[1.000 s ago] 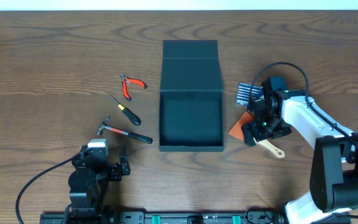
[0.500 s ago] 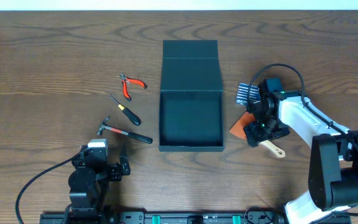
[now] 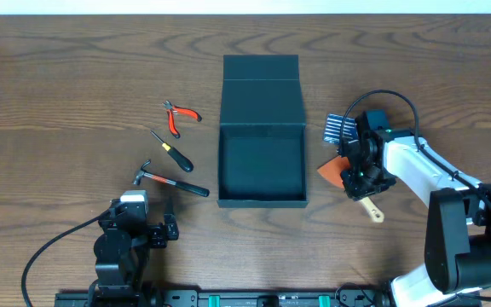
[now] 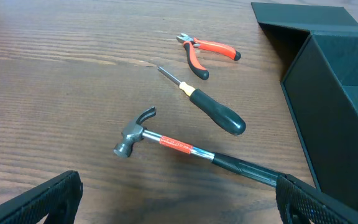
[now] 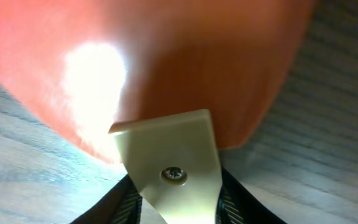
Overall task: Pack container
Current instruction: 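Carry the scraper with the right gripper and lower it into the box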
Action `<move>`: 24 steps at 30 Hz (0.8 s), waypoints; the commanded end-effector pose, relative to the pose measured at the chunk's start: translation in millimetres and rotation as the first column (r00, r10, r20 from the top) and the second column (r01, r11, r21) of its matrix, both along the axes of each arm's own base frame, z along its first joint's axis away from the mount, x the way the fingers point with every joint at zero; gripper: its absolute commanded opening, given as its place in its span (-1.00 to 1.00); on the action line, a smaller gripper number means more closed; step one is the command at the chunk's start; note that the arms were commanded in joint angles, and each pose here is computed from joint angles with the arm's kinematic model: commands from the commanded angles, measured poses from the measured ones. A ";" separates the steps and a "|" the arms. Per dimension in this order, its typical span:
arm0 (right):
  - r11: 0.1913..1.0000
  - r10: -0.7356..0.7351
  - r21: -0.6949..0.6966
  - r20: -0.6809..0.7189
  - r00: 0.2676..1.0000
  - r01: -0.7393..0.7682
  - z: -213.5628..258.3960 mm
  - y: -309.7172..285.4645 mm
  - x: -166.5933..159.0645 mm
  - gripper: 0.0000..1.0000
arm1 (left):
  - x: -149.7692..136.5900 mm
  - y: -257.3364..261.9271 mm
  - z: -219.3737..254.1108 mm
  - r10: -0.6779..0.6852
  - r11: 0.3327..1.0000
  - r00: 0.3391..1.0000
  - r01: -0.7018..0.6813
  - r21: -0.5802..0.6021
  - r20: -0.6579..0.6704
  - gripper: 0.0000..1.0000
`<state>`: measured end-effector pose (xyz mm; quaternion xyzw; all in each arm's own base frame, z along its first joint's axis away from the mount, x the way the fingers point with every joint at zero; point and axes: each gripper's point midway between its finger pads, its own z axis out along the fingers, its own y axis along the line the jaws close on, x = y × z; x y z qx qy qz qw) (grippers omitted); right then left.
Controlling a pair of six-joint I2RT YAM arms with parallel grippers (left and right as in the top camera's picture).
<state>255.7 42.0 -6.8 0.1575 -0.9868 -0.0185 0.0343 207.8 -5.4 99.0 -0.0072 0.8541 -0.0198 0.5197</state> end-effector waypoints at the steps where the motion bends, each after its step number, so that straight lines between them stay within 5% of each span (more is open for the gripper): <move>1: 0.995 -0.011 0.098 -0.089 0.996 0.020 -12.9 18.0 -22.1 -0.44 | 0.4 1.2 -4.0 0.003 1.000 1.000 -0.003 0.010 -0.003 0.97; 4: 0.993 -0.013 0.114 -0.092 0.996 0.023 -12.5 20.8 -22.6 -0.59 | 0.4 1.2 -4.0 0.003 1.000 1.000 -0.003 0.010 -0.003 0.97; 24: 0.992 -0.029 0.118 -0.063 0.998 0.037 21.5 23.2 -7.4 -0.74 | 0.4 1.2 -4.0 0.003 1.000 1.000 -0.003 0.010 -0.003 0.97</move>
